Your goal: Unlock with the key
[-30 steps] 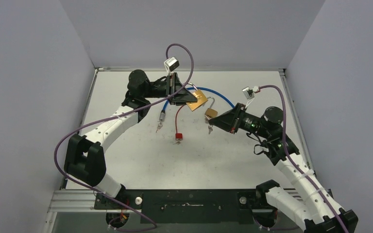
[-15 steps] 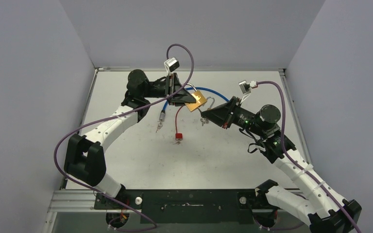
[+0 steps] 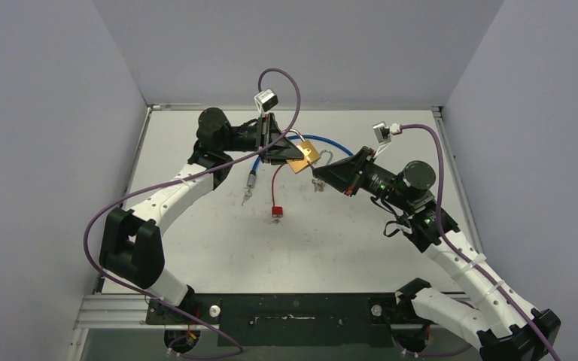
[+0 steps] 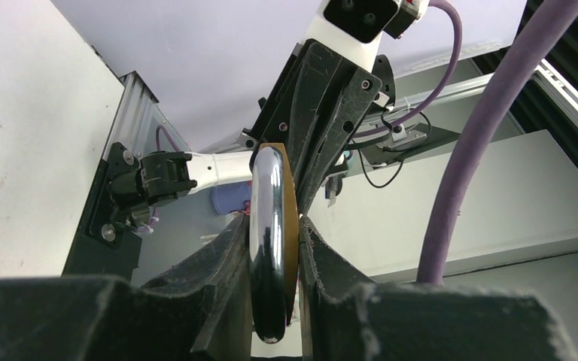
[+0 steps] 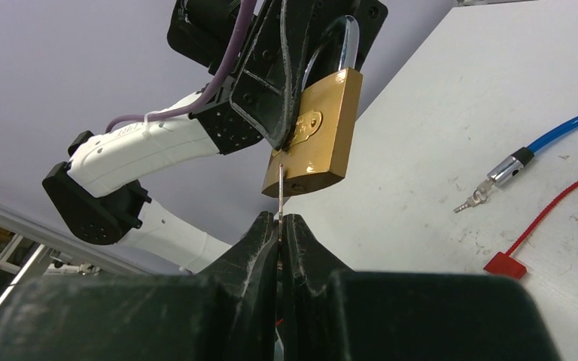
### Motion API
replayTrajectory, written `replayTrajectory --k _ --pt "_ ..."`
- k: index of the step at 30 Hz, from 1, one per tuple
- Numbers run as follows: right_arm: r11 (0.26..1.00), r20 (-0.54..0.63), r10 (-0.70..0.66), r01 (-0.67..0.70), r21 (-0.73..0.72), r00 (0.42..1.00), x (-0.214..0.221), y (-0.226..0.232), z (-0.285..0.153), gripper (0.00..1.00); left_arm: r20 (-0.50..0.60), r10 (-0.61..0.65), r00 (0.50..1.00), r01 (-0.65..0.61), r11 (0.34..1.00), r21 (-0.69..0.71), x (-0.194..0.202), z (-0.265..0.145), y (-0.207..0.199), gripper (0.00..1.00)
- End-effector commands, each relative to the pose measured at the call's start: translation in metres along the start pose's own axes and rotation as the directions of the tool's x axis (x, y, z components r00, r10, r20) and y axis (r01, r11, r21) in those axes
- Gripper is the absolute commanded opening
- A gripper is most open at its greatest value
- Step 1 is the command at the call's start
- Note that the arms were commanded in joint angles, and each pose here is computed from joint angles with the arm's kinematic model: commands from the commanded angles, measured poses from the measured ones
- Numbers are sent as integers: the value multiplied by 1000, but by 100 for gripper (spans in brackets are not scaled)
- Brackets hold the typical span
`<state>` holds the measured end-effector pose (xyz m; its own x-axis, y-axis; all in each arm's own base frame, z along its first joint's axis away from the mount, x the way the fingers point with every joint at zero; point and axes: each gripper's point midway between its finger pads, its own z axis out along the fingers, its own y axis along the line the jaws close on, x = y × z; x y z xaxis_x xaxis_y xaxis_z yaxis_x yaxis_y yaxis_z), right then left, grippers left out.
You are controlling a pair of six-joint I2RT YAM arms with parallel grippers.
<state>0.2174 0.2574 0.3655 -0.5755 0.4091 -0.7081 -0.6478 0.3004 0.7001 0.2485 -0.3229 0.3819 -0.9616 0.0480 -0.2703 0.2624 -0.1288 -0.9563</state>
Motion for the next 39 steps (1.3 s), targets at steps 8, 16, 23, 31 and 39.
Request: replayTrajectory --k 8,16,23,31,39 --pt "998 7 -64 64 12 998 -6 10 -10 0 64 89 994 -92 994 55 -9 0 -32 0" --pt "997 31 -76 76 -10 997 -13 14 -4 0 59 103 993 -106 993 60 -6 -1 -34 0" --pt "996 25 -83 84 -33 996 -19 20 3 0 59 140 988 -144 987 70 -3 -1 -39 0" --pt "998 25 -55 56 -38 998 -22 21 8 0 47 185 982 -189 979 83 3 -3 -44 0" --pt "995 -28 91 -90 33 995 -21 -1 13 0 1 295 955 -294 949 110 20 -6 -51 0"
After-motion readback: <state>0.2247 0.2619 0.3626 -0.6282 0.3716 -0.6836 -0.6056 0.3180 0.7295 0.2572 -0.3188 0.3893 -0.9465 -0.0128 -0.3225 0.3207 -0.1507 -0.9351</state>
